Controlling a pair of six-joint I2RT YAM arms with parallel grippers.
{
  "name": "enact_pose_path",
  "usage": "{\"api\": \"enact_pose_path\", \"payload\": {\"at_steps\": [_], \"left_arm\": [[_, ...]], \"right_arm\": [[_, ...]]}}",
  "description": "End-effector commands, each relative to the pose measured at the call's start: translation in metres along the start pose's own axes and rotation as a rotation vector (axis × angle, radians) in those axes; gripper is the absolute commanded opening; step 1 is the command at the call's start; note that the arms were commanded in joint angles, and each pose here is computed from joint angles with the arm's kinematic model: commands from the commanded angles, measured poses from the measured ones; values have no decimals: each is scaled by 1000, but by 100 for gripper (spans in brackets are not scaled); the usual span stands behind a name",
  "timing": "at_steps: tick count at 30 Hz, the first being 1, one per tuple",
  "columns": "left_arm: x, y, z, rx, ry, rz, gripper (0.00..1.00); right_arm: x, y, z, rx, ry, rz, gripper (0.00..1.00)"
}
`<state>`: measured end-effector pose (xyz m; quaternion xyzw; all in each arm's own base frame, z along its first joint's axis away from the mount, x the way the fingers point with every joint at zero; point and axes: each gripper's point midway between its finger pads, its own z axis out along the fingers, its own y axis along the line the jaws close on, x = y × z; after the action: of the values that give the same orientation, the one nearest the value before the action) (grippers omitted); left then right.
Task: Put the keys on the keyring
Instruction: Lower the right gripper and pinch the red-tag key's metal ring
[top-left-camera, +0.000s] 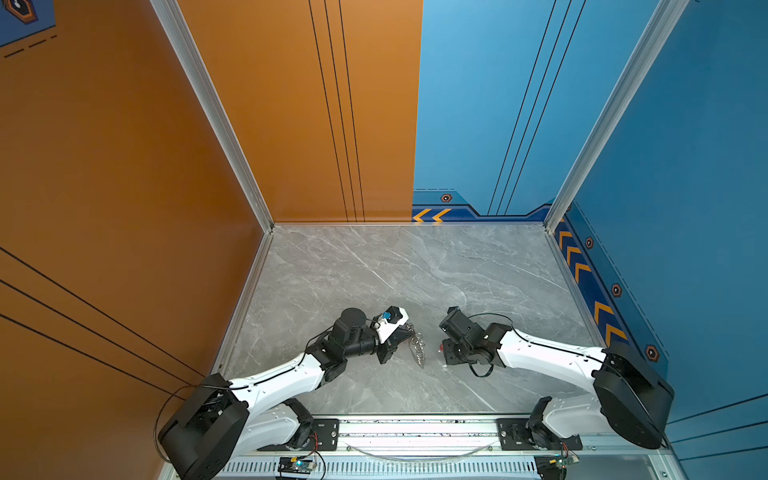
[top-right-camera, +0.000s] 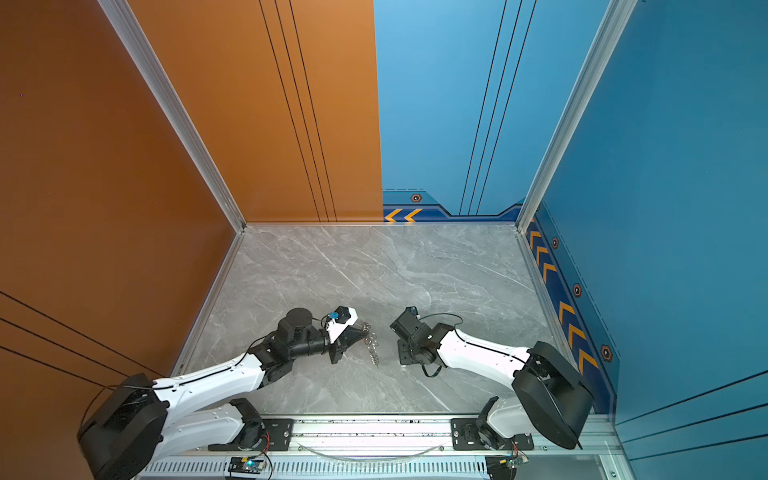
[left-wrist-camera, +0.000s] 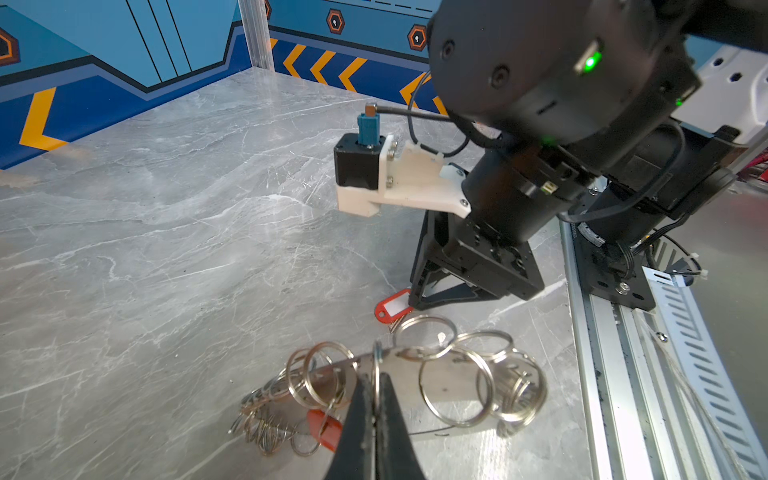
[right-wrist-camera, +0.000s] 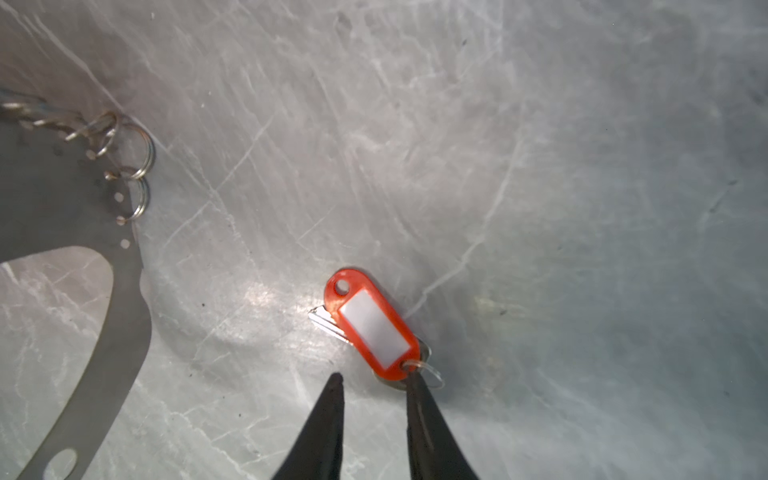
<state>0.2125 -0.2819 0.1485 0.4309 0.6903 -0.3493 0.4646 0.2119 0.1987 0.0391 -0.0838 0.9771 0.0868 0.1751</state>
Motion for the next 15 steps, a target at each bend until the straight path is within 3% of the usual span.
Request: {"api": "enact_pose_path", "payload": {"at_steps": [1, 11, 15], "left_arm": [[-2, 2, 3, -15, 7, 16, 0], [-2, 3, 4, -15, 11, 14, 0], [-2, 4, 4, -19, 10, 14, 0]], "right_arm": [[3, -4, 0, -19, 47, -66, 33], [13, -7, 12, -81, 145, -101, 38], [17, -2, 12, -103, 158, -105, 33]]}}
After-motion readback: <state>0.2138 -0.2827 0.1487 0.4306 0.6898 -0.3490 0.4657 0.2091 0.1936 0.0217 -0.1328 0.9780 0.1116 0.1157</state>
